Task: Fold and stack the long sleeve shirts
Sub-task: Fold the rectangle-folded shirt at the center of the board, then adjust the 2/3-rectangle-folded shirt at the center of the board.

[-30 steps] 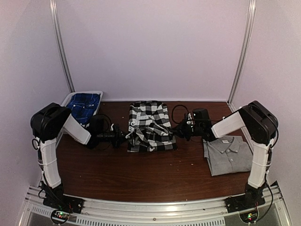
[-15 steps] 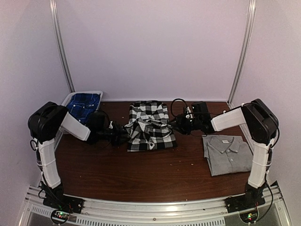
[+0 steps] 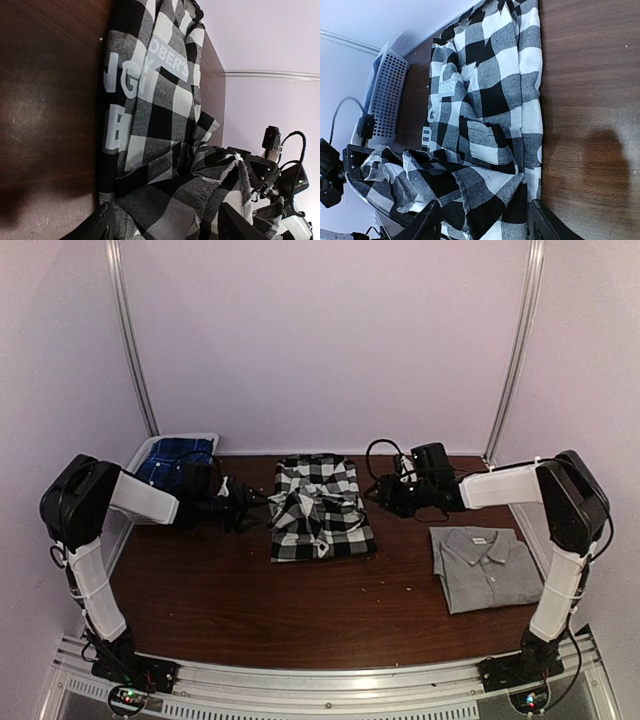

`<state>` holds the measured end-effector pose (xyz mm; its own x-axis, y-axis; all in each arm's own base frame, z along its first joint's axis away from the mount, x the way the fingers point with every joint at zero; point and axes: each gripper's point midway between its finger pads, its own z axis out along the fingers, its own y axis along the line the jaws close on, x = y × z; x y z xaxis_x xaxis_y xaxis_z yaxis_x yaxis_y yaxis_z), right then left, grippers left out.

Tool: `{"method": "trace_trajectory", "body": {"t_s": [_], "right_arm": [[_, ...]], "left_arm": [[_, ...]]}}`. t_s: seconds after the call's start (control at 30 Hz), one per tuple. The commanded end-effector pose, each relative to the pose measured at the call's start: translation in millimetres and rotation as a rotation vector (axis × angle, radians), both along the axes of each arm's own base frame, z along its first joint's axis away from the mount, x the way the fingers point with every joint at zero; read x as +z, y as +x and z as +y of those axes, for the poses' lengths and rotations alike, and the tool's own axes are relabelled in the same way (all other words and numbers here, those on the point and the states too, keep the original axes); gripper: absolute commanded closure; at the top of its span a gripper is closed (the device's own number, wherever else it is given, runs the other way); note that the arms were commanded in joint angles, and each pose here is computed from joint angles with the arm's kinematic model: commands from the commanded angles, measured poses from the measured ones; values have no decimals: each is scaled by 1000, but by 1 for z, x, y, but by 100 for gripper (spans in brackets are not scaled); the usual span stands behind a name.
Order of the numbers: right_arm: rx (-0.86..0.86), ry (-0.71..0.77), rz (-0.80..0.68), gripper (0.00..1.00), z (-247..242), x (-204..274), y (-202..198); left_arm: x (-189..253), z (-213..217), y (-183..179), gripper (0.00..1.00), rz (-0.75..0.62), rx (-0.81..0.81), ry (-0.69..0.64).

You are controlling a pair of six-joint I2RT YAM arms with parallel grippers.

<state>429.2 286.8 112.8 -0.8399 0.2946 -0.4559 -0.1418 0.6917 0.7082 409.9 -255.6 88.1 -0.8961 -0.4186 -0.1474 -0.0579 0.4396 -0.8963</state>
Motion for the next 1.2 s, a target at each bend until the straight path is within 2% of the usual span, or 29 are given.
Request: {"method": "trace_trajectory", "body": {"t_s": [0.0, 0.13, 0.37, 0.67, 0.83, 1.07, 1.17], "right_arm": [[40, -119, -97, 38, -4, 19, -12], [108, -195, -91, 38, 4, 8, -38], [174, -227, -43, 38, 24, -11, -69], [163, -185, -7, 42, 43, -27, -56], [142, -167, 5, 55, 55, -32, -37], [69, -96, -20, 90, 56, -10, 8], [16, -53, -34, 98, 49, 2, 34]], "left_arm": [[29, 12, 13, 27, -133, 3, 86], [41, 23, 8, 27, -182, 14, 170], [58, 32, -19, 30, -251, 12, 288], [84, -3, -69, 47, -385, -63, 370], [79, -28, -82, 57, -406, -123, 400], [63, -51, -77, 71, -408, -181, 437], [55, -58, -60, 73, -420, -186, 492]]}}
